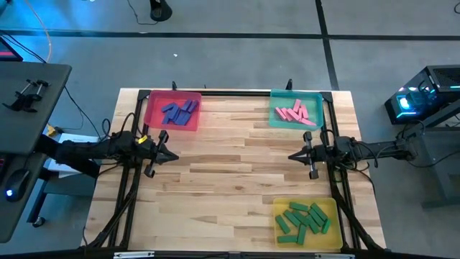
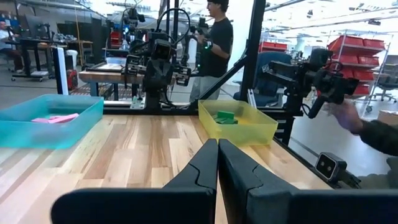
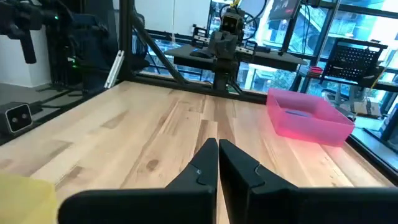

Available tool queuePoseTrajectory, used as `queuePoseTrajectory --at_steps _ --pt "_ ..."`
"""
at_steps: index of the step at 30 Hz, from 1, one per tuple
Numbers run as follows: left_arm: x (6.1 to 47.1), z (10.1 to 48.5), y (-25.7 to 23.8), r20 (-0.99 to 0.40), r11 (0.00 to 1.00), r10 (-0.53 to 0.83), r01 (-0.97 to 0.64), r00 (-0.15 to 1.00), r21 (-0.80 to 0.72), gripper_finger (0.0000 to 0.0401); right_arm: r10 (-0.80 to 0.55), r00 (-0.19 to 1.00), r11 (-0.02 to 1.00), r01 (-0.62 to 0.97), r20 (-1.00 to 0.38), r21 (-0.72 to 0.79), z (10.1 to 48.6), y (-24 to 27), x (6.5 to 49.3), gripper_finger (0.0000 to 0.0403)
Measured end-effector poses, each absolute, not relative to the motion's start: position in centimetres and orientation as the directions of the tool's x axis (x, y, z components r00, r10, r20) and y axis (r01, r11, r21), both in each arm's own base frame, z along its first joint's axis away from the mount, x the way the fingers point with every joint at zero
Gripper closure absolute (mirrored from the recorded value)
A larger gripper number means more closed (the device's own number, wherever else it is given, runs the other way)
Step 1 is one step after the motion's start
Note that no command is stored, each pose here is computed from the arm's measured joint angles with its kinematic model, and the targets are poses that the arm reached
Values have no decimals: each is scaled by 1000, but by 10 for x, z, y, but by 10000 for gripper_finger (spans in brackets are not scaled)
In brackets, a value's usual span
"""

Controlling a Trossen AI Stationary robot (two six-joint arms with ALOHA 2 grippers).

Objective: Sort blocks
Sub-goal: Return to Home Position

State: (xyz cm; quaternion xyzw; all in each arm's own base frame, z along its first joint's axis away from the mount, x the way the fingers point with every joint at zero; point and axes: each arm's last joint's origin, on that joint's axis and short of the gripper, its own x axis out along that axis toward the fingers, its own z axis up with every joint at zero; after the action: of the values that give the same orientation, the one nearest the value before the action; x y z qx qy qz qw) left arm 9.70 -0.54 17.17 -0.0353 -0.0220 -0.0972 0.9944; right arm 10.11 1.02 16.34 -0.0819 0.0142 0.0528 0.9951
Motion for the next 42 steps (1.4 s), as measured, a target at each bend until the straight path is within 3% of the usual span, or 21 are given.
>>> queuePoseTrajectory --at_steps 13,39,42 --pt "97 171 -5 47 978 -193 196 980 -66 401 97 995 994 -99 -31 -43 167 10 101 402" --pt "97 172 -5 49 978 -193 196 980 -66 401 88 994 994 -92 -62 -59 165 10 100 402" --pt "97 172 -5 49 978 -193 196 980 -66 401 82 996 997 -82 -38 1 168 9 100 402"
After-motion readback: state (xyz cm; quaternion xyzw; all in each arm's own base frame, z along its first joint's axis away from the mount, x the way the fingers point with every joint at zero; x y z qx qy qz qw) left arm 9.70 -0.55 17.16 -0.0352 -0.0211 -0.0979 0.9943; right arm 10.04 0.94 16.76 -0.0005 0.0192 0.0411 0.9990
